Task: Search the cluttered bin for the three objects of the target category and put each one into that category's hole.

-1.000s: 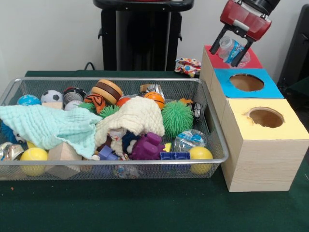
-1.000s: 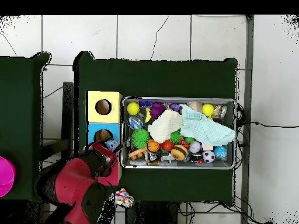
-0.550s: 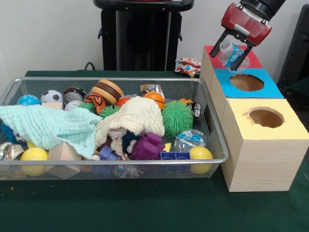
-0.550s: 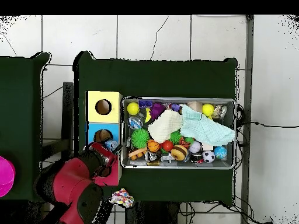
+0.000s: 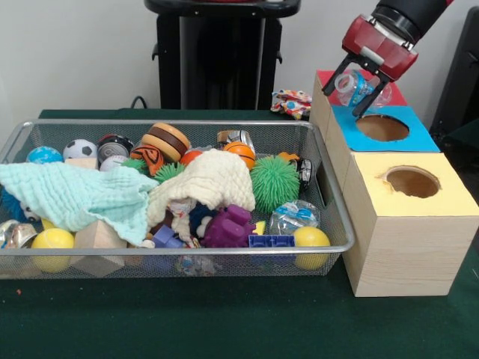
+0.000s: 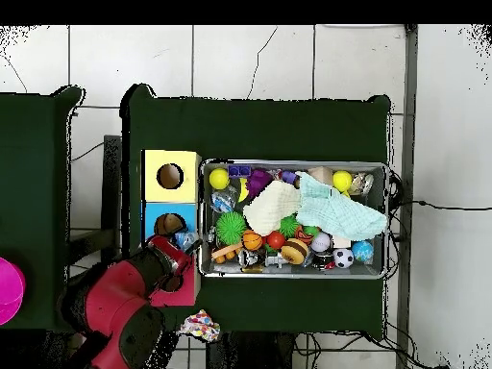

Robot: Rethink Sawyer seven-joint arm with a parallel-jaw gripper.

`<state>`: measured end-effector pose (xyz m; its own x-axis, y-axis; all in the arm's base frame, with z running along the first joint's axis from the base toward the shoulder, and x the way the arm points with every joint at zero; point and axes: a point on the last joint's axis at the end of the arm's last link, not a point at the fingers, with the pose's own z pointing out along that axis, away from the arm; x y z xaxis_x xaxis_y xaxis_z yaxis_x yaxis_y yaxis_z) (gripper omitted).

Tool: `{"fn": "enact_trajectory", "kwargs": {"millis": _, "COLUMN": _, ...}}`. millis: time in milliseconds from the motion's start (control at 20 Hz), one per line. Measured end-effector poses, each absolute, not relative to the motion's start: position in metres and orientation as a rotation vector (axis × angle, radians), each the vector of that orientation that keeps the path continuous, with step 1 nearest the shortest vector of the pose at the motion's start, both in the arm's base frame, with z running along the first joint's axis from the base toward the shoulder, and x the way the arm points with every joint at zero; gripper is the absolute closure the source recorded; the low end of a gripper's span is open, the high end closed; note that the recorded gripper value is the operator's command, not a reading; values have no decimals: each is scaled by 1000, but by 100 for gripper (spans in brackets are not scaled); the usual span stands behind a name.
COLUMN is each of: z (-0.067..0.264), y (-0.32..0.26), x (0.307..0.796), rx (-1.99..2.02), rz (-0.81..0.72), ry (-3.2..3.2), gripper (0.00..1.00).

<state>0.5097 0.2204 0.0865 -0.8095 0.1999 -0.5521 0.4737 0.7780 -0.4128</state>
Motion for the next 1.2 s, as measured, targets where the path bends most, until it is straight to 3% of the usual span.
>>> {"fn": "enact_trajectory", "kwargs": {"millis": 1200, "z": 119, "y": 232, "x": 546, "rx": 527, "rz": -717, "ry": 2369, "gripper": 0}}
